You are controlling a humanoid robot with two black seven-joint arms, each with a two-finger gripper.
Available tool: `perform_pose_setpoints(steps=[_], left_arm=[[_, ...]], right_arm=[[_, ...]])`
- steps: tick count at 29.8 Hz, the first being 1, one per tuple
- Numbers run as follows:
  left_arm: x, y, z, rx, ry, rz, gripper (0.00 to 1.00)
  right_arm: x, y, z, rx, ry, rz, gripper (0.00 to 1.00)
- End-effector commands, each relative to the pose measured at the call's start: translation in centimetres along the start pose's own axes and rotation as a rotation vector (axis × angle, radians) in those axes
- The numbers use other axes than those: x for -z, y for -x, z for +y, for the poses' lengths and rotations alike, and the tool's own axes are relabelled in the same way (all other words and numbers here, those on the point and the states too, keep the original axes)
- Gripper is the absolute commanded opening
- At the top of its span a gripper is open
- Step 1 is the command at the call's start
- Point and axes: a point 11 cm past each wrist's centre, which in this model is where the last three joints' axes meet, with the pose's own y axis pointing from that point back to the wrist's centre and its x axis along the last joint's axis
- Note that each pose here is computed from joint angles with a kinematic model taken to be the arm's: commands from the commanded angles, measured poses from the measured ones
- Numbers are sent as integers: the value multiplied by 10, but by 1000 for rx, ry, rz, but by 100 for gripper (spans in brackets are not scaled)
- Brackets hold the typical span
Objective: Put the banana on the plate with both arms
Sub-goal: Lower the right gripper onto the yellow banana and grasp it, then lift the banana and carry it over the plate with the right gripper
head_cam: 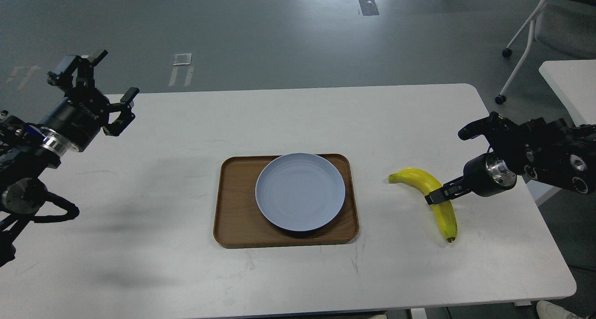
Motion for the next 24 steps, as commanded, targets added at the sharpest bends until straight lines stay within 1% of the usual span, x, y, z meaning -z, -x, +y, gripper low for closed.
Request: perform_pose_setpoints(steps=[1,4,6,7,9,12,15,17,21,24], left_arm=[[-1,0,0,-1,2,1,98],[-2,0,-1,0,5,0,98],[-3,-1,0,-3,5,-4,98],[-4,-2,0,-3,6,-5,98],[-4,-2,0,-3,5,-5,98],[-4,-2,0,-3,6,-5,98],[-5,-2,0,-3,8,-5,98],[-5,-2,0,-3,8,-5,98],[-7,-3,0,-6,13,-5,98],[-10,-5,1,-9,13,-12,98]], right_arm=[[-2,0,2,2,7,2,12],[-3,-5,8,-11,12,4,11],[-2,-17,20,-39,15,15,11],[0,-27,31,-65,17,26,11],[6,-38,40,-84,12,43,11],[19,-69,66,-147,12,91,12],[42,-96,77,-183,-2,145,12],[58,-106,74,-185,-26,162,12],[117,-132,56,-169,-127,174,12],[143,-144,43,-163,-147,214,13]])
